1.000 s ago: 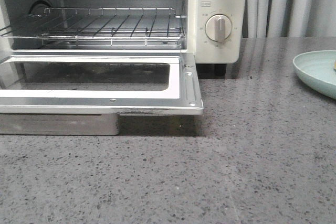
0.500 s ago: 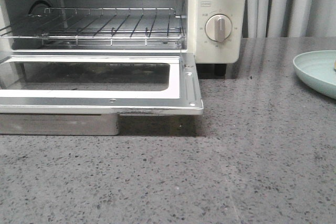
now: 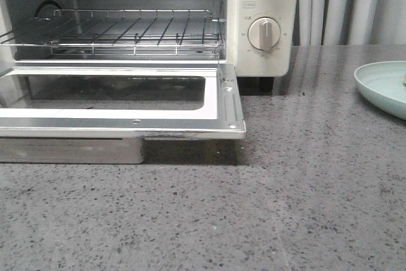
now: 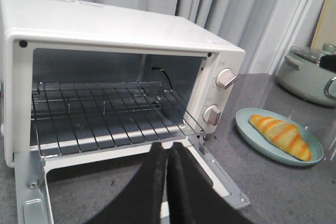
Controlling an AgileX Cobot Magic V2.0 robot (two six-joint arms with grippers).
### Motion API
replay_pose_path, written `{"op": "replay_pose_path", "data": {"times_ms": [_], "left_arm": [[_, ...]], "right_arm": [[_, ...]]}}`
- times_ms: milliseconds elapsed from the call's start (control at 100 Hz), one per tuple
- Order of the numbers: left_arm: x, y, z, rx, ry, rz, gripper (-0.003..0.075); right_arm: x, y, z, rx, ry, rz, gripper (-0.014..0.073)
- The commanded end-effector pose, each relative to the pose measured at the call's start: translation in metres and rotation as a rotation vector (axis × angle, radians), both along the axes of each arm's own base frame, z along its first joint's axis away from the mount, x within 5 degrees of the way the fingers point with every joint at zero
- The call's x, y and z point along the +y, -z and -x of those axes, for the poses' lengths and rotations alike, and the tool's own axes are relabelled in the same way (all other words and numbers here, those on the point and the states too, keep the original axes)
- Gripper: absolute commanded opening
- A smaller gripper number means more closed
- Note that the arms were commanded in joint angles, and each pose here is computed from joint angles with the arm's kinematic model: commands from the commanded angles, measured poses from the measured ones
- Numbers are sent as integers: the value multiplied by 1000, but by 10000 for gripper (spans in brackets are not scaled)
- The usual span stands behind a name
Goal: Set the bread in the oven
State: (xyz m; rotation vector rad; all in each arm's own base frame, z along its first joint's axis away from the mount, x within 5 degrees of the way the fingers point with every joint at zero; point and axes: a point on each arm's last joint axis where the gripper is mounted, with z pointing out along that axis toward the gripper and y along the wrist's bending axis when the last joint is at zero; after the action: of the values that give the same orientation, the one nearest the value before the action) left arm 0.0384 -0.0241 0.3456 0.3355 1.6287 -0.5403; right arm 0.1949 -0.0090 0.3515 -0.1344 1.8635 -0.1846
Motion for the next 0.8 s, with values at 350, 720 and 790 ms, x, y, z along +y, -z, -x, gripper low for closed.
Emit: {"op": "replay_pose_path", "data": {"times_ms": [350,720,790], "left_arm": [[0,-24,1,-147,7,97,-21],[0,-24,1,-146,7,96,-21],[0,-24,1,-146,7,96,-21]], "right_arm": [[4,40,-32,331,22,-177,146],[5,36,-38,357,22,-208,519],[5,35,-43,364,22,-204,500]]}}
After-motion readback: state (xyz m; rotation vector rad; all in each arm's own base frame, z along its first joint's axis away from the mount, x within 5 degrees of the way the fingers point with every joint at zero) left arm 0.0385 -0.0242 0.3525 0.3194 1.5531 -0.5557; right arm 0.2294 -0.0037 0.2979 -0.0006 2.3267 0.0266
